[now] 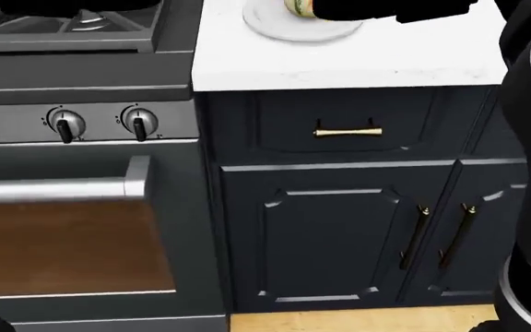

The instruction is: Pick the squash from the plate and place it in the pan.

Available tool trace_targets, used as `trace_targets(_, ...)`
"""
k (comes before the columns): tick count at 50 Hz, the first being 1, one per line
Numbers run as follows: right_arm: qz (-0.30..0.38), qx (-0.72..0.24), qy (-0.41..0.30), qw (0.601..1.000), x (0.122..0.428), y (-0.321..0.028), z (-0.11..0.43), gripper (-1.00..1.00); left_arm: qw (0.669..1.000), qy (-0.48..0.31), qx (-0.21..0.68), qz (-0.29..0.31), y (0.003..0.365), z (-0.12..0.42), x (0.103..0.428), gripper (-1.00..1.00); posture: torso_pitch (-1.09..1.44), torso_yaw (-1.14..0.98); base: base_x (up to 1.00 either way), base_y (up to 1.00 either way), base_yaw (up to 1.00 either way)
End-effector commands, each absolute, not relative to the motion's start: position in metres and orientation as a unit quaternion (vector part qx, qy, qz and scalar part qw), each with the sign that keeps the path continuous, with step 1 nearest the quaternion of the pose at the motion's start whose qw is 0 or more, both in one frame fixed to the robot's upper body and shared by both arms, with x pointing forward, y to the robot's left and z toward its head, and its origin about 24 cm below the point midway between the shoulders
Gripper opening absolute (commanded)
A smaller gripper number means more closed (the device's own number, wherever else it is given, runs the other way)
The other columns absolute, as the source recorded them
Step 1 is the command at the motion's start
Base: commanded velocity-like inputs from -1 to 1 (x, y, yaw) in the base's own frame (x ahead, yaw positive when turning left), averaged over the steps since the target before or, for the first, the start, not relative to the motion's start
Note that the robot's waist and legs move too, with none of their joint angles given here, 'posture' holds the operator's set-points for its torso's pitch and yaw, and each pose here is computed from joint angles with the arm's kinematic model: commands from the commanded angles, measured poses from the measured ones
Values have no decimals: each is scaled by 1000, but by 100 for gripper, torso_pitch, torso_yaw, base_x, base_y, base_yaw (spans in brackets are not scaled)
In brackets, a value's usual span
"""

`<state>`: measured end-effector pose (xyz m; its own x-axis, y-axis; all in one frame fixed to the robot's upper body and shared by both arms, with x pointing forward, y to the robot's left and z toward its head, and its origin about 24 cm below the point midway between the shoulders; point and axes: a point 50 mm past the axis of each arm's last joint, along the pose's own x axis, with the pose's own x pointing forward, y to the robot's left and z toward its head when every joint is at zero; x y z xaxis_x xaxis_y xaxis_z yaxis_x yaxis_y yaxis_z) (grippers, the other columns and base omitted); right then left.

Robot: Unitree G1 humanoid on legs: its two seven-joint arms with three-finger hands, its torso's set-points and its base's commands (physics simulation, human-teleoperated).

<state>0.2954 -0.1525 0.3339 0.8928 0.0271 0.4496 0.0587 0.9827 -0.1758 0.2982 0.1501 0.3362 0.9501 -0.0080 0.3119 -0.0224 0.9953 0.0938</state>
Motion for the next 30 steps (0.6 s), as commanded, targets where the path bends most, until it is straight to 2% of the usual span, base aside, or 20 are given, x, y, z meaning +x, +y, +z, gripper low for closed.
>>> trace_targets(1, -10, -93, -268, 959, 288, -151, 349, 100, 979, -198, 46, 9, 152, 352, 290, 100, 0, 0, 51, 0, 0)
trace_targets(11, -9, -95, -271, 958, 288, -150, 349, 100, 979, -199, 47, 9, 151, 353, 291, 100, 0, 0, 42, 0, 0)
trace_targets(30, -5, -96, -273, 957, 288, -148, 349, 100, 979, -199, 49, 9, 151, 352, 291, 100, 0, 0, 16, 0, 0)
